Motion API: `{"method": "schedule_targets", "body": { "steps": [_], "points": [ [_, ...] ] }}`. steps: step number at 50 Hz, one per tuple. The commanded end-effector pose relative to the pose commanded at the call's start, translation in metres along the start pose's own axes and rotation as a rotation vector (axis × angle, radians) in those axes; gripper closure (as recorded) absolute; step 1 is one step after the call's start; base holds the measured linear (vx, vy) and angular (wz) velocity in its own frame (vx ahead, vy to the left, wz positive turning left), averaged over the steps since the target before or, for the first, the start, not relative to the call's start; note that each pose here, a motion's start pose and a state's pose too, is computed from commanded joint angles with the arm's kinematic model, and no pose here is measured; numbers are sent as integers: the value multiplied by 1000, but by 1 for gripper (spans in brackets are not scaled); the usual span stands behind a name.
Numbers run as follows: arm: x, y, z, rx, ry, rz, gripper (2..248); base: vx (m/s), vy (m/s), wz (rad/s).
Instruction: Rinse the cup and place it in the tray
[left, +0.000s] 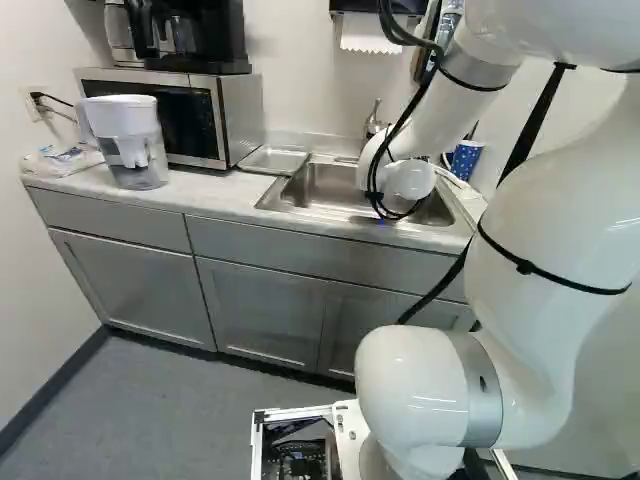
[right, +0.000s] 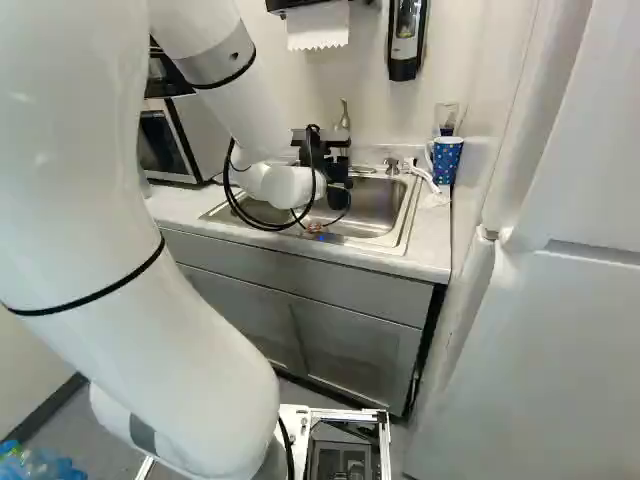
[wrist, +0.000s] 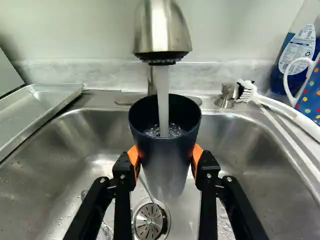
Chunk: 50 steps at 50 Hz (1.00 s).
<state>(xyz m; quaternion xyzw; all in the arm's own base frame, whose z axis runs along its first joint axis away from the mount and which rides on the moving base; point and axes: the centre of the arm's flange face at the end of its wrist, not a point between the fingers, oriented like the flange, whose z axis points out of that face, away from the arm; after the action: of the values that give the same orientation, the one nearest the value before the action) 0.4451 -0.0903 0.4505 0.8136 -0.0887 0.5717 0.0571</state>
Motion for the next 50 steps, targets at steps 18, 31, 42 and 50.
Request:
{"method": "schedule_targets", "body": {
  "steps": [18, 31, 42, 50],
  "points": [
    [0, 0, 0, 0, 0, 0, 129, 0, 0, 0],
    [0, 0, 0, 0, 0, 0, 129, 0, 0, 0],
    [0, 0, 0, 0, 0, 0, 129, 0, 0, 0],
    [0, 0, 0, 0, 0, 0, 129, 0, 0, 0]
  ]
}}
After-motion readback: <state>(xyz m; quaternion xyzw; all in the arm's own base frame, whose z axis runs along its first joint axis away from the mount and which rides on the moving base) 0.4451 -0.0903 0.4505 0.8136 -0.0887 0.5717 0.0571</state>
